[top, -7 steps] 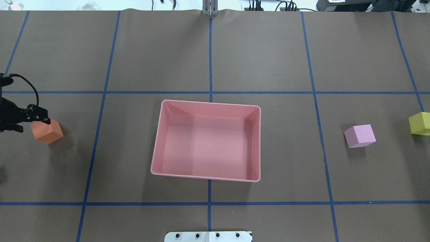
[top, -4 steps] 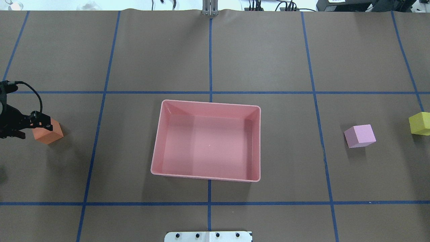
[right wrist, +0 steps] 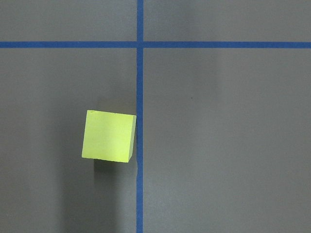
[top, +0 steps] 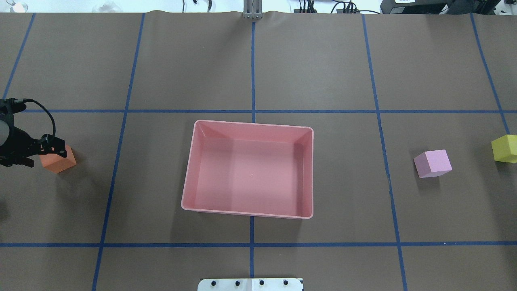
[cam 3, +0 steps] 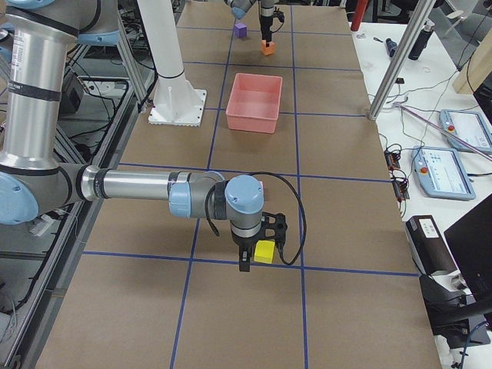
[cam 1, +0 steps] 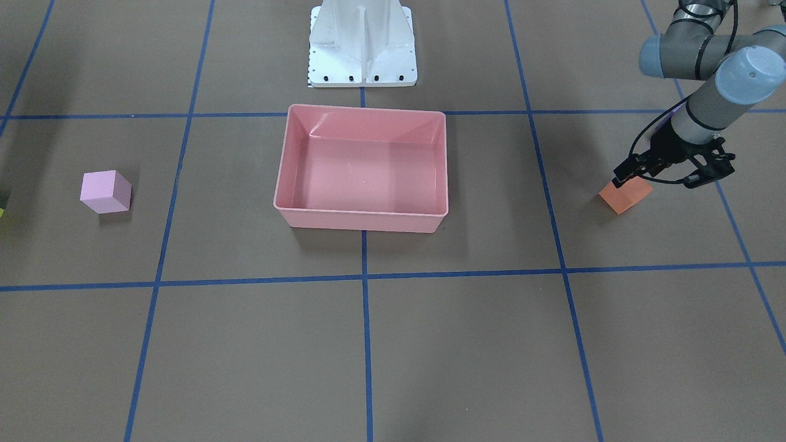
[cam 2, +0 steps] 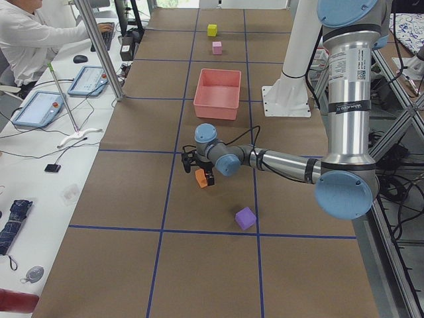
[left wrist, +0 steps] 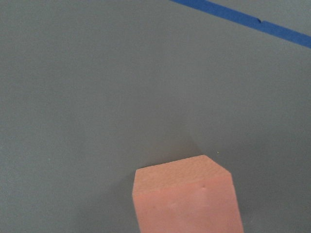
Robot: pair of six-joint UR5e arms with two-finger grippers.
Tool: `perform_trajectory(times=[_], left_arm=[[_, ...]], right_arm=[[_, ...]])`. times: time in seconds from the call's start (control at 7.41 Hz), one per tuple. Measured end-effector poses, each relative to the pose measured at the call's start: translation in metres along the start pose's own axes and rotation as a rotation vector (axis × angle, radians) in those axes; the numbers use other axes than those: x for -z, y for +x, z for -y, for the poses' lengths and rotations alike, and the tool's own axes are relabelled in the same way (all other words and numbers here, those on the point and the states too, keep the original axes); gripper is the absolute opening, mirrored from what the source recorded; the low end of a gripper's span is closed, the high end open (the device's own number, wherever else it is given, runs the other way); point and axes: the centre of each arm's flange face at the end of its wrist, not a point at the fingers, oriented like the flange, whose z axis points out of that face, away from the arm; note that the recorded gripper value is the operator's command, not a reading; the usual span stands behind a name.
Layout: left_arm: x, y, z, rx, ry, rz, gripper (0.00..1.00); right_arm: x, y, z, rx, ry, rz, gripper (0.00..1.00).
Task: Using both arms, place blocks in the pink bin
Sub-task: 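Lower the left gripper onto the orange cube and close it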
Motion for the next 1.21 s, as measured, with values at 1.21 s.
perform_trajectory(times=[1.21], left_arm=[[0.0013, 0.0069, 0.0003, -0.014, -0.004, -0.01, 0.97]], right_arm=[[-0.0004, 0.0003, 0.0, 0.0, 0.0, 0.0, 1.0]])
